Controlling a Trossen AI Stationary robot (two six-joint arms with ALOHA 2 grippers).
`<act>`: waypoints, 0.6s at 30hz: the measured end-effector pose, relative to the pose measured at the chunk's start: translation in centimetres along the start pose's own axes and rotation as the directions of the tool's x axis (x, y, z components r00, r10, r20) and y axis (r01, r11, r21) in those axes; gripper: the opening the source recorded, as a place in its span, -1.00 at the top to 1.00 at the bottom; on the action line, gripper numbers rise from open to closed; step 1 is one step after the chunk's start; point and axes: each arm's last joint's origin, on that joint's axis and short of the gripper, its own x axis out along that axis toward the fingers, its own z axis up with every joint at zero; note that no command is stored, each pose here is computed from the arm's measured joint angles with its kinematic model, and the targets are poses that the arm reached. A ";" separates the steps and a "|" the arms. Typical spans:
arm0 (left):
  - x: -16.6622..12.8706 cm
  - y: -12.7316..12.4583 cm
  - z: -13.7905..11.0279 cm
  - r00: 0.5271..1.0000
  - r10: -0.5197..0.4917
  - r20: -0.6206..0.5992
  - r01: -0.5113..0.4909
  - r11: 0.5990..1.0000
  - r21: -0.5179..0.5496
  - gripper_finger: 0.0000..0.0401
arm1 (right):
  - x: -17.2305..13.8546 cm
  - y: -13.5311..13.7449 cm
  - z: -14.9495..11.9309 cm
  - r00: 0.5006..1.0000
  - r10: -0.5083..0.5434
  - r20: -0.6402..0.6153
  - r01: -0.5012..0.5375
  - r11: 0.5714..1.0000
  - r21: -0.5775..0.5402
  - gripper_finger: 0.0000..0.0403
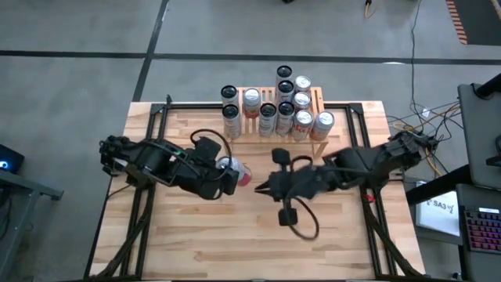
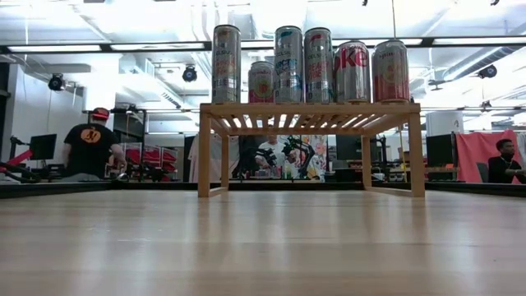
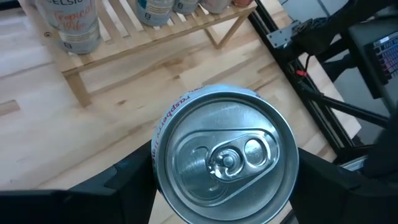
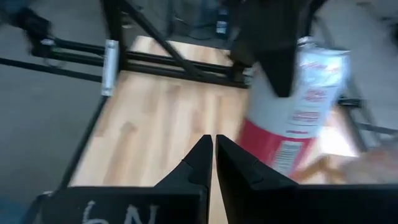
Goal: Place canned beverage on shelf
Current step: Put the pink and white soda can on the shelf aligned with the other pink and white soda cans
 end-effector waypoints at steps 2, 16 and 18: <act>0.2 0.1 0.2 1.000 0.003 -0.012 -0.003 1.000 0.016 -0.34 | 0.8 -0.8 -1.0 0.998 0.055 0.016 -0.055 0.998 0.022 0.94; 1.1 0.5 1.5 0.999 0.023 -0.043 -0.020 0.998 0.051 -0.34 | 2.9 -3.0 -5.5 0.967 -0.105 0.231 0.064 0.982 0.179 0.94; 1.1 0.5 1.5 0.999 0.023 -0.042 -0.021 0.999 0.045 -0.34 | 3.3 -2.9 -5.7 0.972 -0.104 0.213 0.065 0.981 0.185 0.93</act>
